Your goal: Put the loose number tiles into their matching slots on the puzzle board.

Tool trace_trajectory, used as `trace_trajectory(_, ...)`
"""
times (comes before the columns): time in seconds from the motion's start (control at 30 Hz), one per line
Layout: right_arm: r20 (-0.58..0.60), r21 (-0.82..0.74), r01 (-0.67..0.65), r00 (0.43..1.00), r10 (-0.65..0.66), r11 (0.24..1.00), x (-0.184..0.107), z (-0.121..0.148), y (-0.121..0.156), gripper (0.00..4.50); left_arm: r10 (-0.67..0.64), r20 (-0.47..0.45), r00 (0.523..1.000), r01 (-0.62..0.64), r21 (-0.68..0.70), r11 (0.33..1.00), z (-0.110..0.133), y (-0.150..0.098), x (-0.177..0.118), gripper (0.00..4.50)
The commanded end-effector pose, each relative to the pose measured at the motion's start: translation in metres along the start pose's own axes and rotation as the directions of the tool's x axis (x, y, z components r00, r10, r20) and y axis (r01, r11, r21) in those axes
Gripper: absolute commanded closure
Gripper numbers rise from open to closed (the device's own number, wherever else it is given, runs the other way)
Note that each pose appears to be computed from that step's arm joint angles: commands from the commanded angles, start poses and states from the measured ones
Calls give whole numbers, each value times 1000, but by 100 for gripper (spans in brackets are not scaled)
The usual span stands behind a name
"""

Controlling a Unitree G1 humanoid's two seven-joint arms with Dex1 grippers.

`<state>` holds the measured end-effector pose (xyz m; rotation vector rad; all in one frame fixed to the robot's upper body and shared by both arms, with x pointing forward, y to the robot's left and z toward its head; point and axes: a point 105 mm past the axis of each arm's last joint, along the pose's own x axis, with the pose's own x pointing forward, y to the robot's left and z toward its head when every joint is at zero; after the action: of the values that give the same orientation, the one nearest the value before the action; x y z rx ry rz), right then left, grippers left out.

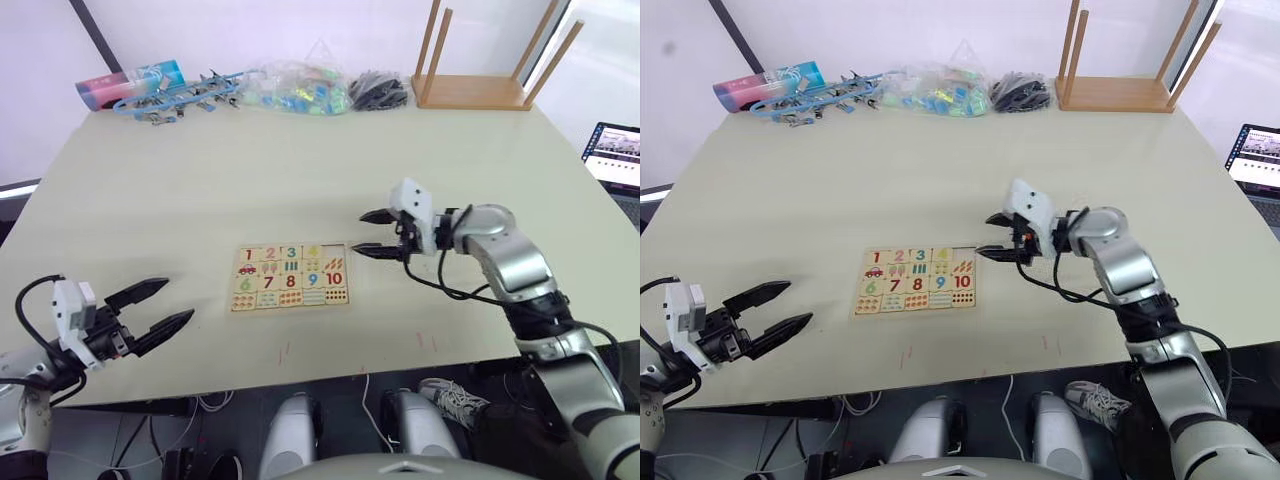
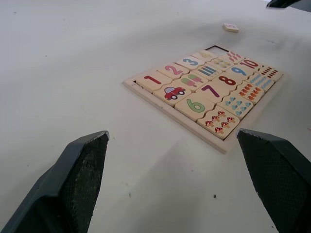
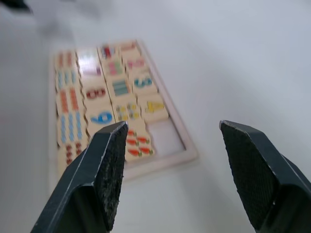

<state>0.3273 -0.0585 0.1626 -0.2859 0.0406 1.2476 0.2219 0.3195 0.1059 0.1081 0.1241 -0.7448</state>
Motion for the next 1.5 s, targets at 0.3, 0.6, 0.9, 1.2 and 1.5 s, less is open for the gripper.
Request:
trace_trajectory(0.3, 114, 42, 344, 931, -346, 938, -109, -16, -7, 10, 30, 15, 999, -30, 21, 999, 3, 10, -2, 0)
trace_trajectory(0.6, 48, 96, 508, 857, -513, 856, -168, -57, 21, 10, 42, 21, 999, -42, -2, 999, -1, 8, -8, 0)
trace_trajectory(0.9, -3, 110, 580, 812, -583, 807, -193, -86, 47, 10, 53, 25, 998, -53, -4, 999, -2, 4, -16, 0)
trace_trajectory(1.2, -7, 98, 597, 800, -600, 796, -200, -101, 51, 10, 69, 30, 997, -69, -10, 998, -5, 0, -19, 0)
trace_trajectory(1.5, -7, 88, 590, 806, -592, 802, -201, -106, 51, 10, 73, 32, 997, -72, -10, 997, -5, -3, -19, 0)
